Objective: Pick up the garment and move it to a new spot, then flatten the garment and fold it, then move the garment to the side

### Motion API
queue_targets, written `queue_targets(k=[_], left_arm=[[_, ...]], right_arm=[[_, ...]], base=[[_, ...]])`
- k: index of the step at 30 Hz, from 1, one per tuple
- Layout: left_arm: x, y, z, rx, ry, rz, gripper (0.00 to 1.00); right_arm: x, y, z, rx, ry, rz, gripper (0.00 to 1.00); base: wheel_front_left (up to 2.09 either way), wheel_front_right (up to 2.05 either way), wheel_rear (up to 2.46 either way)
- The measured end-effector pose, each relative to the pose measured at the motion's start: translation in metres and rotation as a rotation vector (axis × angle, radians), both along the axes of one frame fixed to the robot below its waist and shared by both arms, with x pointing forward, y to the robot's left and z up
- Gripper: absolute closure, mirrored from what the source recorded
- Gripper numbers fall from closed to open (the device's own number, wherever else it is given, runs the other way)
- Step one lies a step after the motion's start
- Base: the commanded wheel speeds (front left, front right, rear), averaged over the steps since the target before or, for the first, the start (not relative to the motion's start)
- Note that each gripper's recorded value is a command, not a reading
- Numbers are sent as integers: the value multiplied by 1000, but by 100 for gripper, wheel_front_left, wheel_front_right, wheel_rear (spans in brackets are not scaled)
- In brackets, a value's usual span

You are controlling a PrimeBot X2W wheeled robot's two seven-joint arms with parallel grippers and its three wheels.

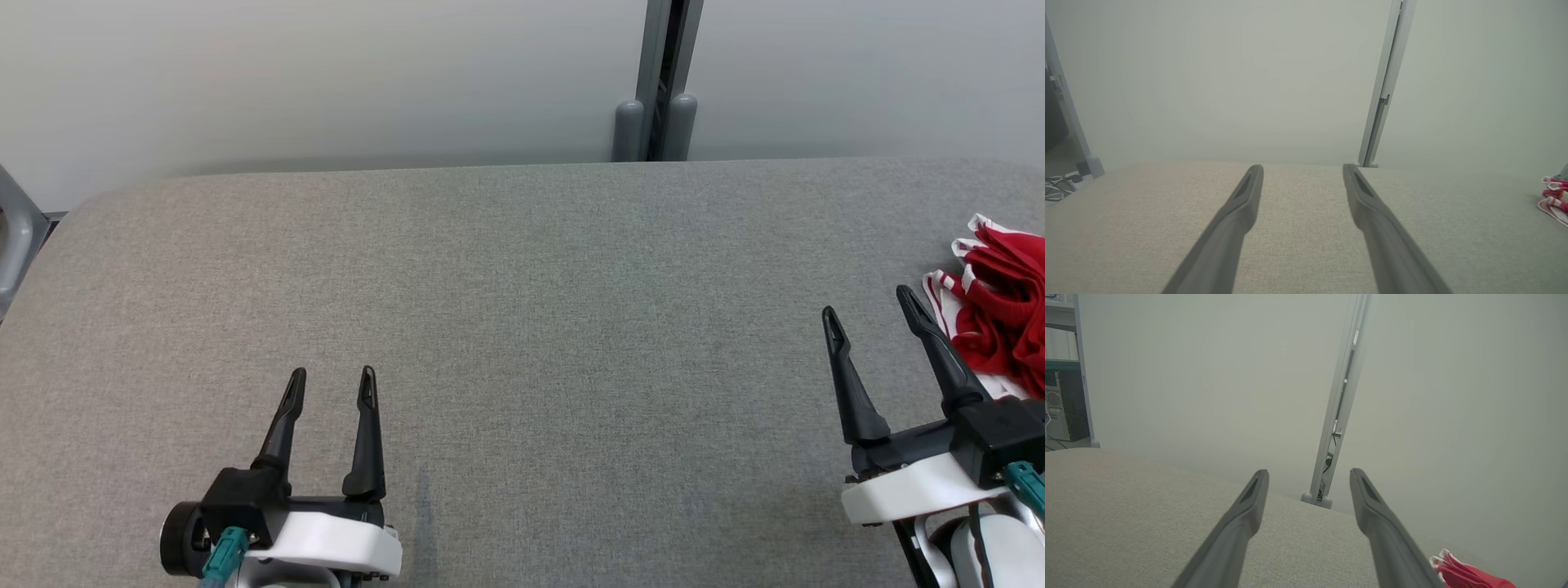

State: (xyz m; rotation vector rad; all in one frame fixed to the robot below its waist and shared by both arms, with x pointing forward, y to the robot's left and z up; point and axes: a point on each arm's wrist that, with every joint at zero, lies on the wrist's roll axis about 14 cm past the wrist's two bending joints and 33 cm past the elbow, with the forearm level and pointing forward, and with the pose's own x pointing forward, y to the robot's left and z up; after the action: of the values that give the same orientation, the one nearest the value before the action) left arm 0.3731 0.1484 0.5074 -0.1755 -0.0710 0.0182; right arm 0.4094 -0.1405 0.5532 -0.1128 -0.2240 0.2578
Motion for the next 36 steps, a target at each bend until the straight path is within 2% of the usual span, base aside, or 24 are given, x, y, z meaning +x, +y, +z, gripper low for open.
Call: queue_targets(k=[17, 36], left_arm=[[0, 0, -13, -37, 42, -8, 0], [2, 1, 4, -73, -13, -21, 0]], right_arm=[[2, 1, -4, 5, 12, 1, 0], [-1, 0, -1, 21, 7, -4, 0]], base=[[0, 0, 0], [0, 0, 0]])
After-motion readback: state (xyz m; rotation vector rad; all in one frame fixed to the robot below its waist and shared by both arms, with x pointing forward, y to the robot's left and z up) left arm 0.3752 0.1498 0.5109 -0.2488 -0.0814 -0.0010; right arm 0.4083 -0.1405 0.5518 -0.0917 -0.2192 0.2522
